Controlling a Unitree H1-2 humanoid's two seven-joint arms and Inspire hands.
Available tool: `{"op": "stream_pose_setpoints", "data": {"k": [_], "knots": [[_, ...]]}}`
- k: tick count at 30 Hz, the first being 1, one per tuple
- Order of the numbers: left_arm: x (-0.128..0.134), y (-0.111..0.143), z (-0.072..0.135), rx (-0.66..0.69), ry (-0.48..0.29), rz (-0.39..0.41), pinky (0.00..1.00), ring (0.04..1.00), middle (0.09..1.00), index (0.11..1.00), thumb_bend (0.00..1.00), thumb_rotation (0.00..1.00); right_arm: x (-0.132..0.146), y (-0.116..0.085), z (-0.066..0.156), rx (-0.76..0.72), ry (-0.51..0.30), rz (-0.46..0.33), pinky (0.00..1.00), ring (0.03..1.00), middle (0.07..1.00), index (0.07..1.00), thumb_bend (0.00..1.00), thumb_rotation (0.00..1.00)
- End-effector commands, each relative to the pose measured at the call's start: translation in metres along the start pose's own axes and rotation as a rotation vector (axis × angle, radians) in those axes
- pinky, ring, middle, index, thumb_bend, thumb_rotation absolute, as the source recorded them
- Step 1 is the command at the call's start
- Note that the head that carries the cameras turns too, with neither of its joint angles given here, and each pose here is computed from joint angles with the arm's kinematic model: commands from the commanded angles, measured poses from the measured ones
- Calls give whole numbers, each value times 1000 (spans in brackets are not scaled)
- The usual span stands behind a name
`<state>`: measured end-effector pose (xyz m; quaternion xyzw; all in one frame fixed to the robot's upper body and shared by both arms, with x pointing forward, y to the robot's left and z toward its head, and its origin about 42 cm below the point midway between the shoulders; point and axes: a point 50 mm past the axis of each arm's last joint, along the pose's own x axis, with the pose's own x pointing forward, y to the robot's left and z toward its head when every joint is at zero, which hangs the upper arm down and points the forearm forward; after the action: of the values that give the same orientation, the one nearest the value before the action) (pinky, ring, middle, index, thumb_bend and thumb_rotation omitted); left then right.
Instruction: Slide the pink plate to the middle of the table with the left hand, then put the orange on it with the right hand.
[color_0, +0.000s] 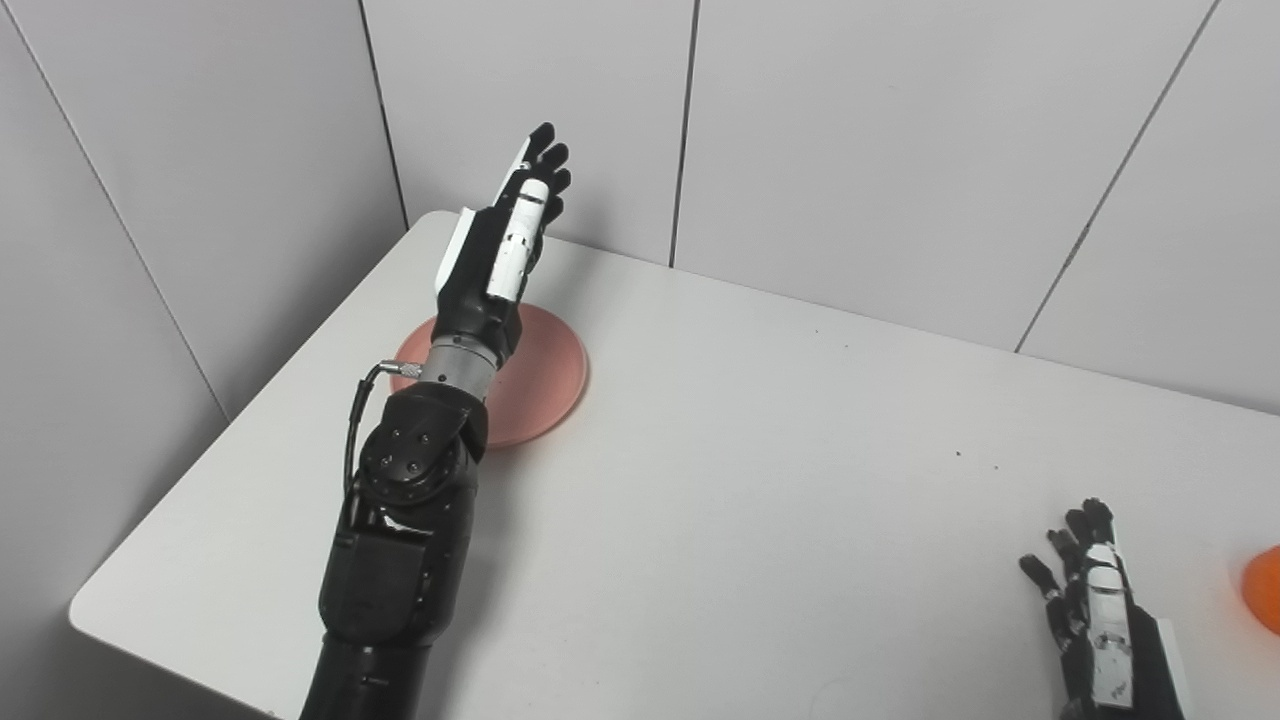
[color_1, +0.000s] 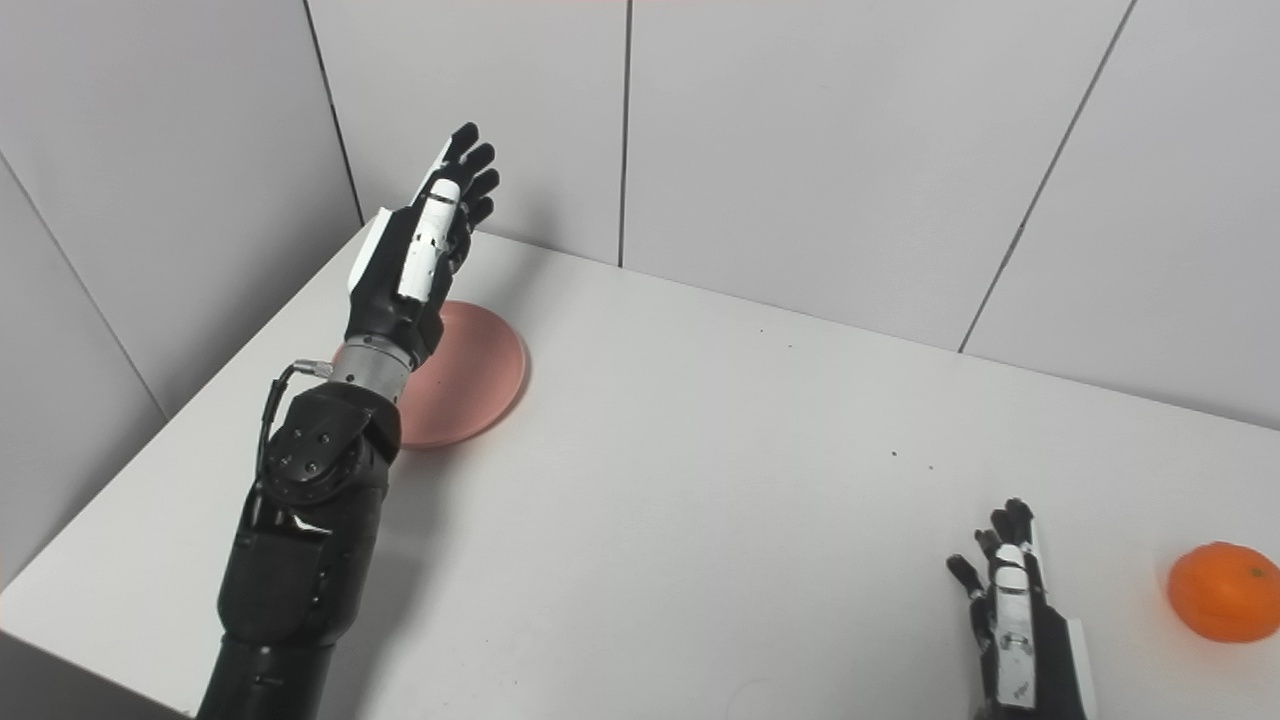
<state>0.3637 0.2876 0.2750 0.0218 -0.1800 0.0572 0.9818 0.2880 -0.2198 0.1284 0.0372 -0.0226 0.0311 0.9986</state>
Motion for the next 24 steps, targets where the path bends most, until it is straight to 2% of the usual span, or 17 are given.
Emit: {"op": "stream_pose_setpoints", "data": {"k": [1,11,24], "knots": [[14,12,22,-1,-82,12,975,969,978,960,356,1000,2,0,3,7,-12,3,1000,1000,1000,1000,79,1000],[15,63,19,21,-59,110,965,961,964,941,367,1000,1,0,6,6,-9,0,1000,1000,1000,1000,48,1000],[6,112,9,-15,4,171,974,965,965,947,366,1000,2,-2,8,1,-2,-2,1000,1000,1000,1000,45,1000]]}}
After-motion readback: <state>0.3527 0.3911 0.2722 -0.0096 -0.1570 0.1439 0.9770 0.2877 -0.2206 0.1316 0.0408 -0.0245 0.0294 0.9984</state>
